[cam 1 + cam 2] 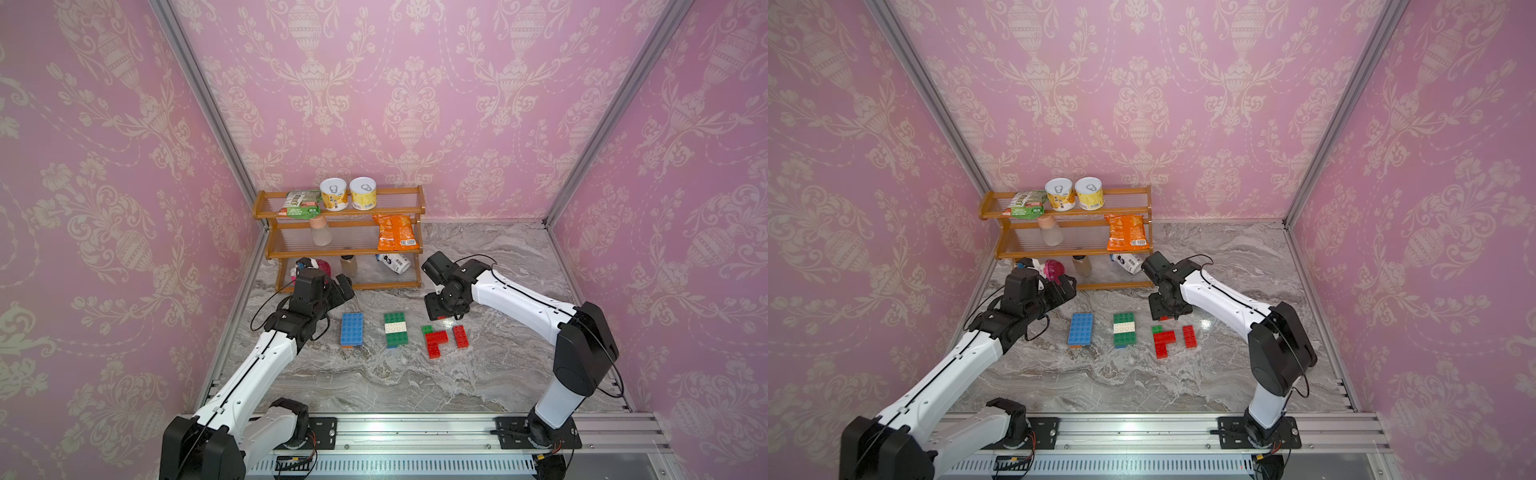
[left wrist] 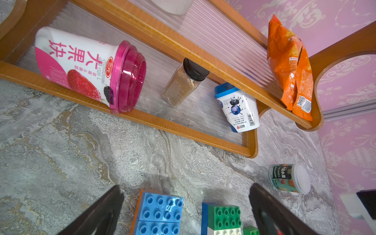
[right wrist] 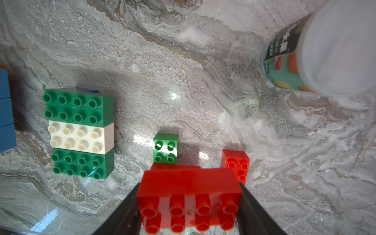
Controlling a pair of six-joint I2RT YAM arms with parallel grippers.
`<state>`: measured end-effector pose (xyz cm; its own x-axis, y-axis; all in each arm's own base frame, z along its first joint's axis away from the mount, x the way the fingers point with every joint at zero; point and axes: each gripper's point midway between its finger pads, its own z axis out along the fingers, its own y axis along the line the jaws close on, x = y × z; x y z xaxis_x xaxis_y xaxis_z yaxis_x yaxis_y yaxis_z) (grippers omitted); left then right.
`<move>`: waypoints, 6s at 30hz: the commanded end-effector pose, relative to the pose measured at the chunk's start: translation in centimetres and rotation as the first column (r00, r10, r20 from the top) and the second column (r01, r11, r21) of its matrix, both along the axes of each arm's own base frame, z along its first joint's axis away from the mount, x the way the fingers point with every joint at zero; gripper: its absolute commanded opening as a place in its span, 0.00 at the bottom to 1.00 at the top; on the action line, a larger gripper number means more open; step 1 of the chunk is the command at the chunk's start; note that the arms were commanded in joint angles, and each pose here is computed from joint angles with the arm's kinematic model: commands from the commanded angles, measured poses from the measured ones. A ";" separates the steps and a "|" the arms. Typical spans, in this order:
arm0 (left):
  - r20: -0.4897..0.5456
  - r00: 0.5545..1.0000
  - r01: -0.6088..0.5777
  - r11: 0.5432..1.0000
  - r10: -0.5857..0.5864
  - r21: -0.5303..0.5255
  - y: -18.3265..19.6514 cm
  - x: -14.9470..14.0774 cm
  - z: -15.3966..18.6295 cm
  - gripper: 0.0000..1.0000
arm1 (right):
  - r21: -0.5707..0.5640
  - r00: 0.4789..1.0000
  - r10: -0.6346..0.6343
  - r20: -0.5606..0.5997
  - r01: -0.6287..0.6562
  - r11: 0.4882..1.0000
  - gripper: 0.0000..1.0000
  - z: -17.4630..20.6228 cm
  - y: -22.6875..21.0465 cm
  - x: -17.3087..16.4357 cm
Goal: Assemble a rectangle with lego
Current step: Assemble the lego brick with the lego brick, then adjust the lego brick at the center of the board.
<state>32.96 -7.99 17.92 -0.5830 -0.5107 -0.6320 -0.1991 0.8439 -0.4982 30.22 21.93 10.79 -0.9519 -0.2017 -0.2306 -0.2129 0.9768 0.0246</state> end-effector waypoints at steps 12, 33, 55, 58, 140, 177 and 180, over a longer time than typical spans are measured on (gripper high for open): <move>0.019 1.000 -0.005 1.000 0.004 0.021 0.1 0.1 0.8 0.99 | -0.086 0.993 0.072 -0.090 -0.079 0.993 0.38 -3.1 2.3 -0.1; 0.013 1.000 -0.005 1.000 0.005 0.023 0.2 0.0 0.5 0.99 | -0.127 0.986 0.033 -0.161 -0.054 0.990 0.37 -6.1 1.8 -1.8; 0.016 1.000 -0.004 1.000 0.004 0.027 0.3 -0.2 0.6 0.99 | -0.165 0.986 -0.018 -0.164 -0.010 0.986 0.36 -7.1 1.1 -1.8; 0.015 1.000 -0.003 1.000 0.002 0.027 0.2 -0.2 0.6 0.99 | -0.160 0.988 -0.014 -0.153 -0.010 0.987 0.36 -6.3 1.0 -1.5; 0.032 0.999 0.006 1.000 -0.006 0.006 0.0 -0.2 1.2 0.99 | 0.006 0.961 -0.277 -0.012 0.277 0.961 0.83 0.2 -2.4 -1.0; 0.046 0.999 0.015 1.000 -0.015 0.004 -0.1 -0.5 1.7 0.99 | 0.139 0.875 -0.463 -0.142 0.481 0.866 0.18 -10.2 -3.7 -8.9; 0.048 0.999 0.015 1.000 -0.015 0.000 -0.1 -0.5 1.8 0.99 | 0.082 0.853 -0.510 -0.106 0.519 0.851 0.17 -10.2 -5.6 -8.2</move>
<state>32.62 -7.91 19.18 -0.5602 -0.5137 -0.6498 -0.1777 0.8407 -0.5115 21.59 19.11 1.79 -0.9414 0.3191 -0.1098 0.2858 0.9269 0.2432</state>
